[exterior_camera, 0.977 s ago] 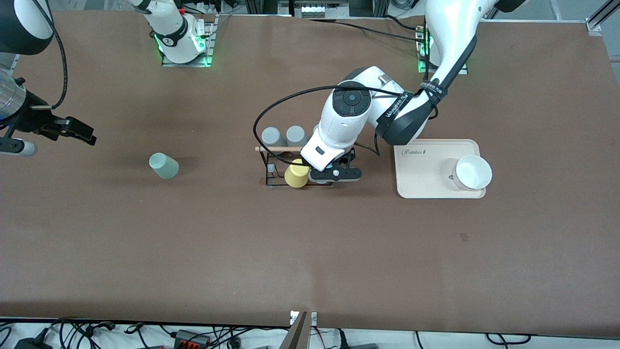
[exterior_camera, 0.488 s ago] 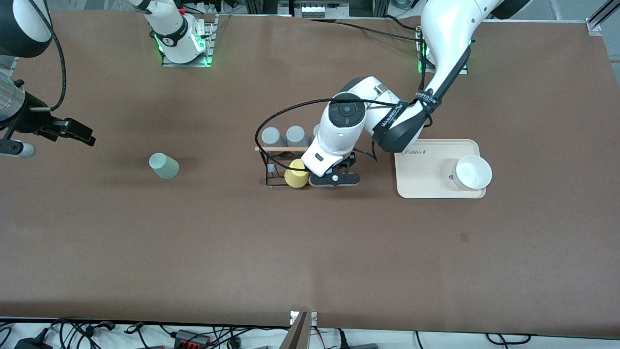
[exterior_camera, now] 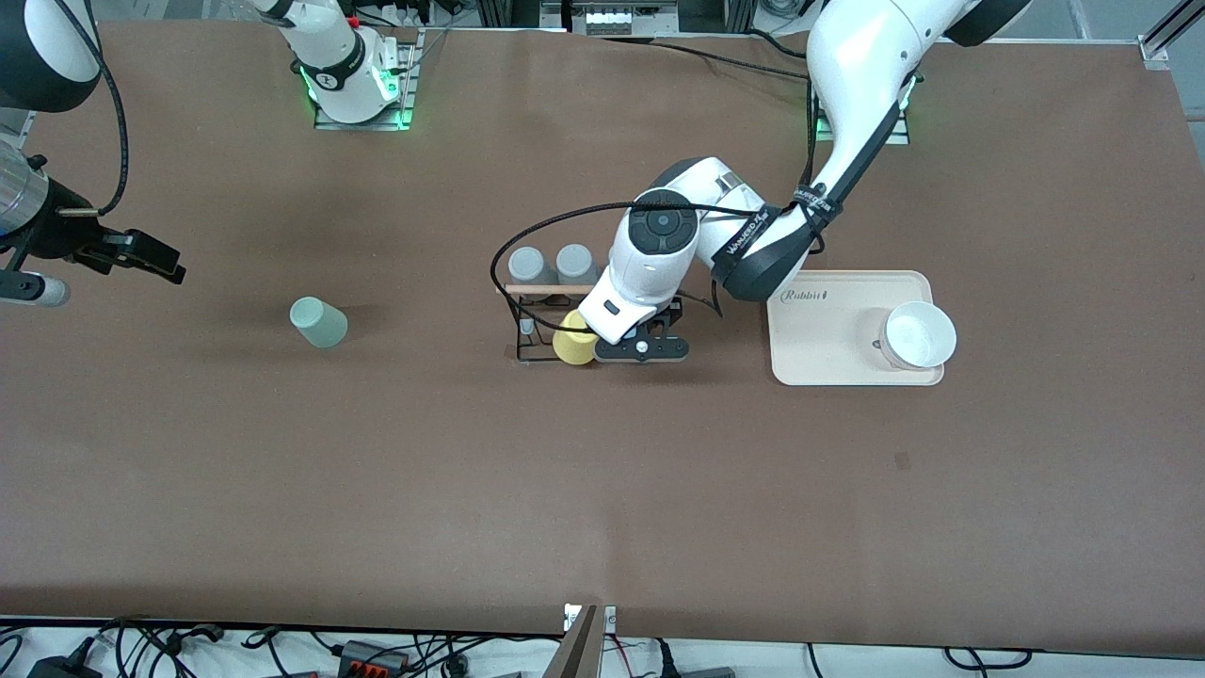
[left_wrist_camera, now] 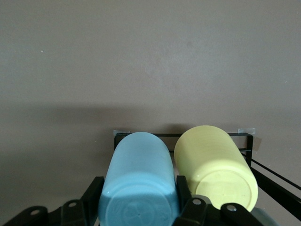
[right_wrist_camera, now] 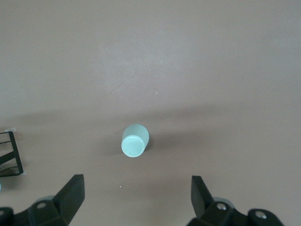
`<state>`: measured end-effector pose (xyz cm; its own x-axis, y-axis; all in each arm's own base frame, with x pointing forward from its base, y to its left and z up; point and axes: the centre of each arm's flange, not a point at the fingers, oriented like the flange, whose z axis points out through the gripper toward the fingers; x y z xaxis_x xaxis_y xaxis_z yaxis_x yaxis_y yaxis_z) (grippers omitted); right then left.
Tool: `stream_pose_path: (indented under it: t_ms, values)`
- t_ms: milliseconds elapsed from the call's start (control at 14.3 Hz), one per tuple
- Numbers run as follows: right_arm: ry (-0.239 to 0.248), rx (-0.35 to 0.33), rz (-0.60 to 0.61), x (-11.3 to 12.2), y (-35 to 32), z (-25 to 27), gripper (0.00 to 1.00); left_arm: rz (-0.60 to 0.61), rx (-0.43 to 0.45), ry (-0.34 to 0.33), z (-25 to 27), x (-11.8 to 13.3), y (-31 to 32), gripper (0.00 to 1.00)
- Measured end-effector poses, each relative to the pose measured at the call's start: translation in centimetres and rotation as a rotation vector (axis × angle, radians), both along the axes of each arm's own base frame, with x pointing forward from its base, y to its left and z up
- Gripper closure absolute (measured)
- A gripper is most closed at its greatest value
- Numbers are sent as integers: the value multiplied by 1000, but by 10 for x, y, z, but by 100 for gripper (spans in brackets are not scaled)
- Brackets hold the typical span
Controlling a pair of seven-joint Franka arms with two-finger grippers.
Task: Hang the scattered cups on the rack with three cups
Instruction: 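Hang the blue cup on a rack peg beside the yellow cup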
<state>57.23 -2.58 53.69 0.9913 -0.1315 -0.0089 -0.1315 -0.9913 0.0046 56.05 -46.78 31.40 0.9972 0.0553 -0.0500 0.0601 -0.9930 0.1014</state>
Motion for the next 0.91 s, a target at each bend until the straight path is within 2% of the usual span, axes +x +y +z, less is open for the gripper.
stream_pose_path:
  t_ms: [419, 628, 698, 767, 907]
  values:
    - [44, 2, -25, -1, -14, -10, 0, -27, 17, 1, -10, -4, -3, 34]
    - [44, 2, -27, 0, -15, -7, 0, -28, 17, 0, -10, -4, -3, 34]
    - [38, 2, -25, 1, -14, -4, 0, -28, 16, -1, -10, -4, -3, 29]
    - [33, 2, -24, 1, -13, -2, 0, -28, 16, -2, -10, -4, -3, 29]
    - [32, 2, -24, 2, -14, 0, 0, -28, 15, -4, -8, -4, -3, 16]
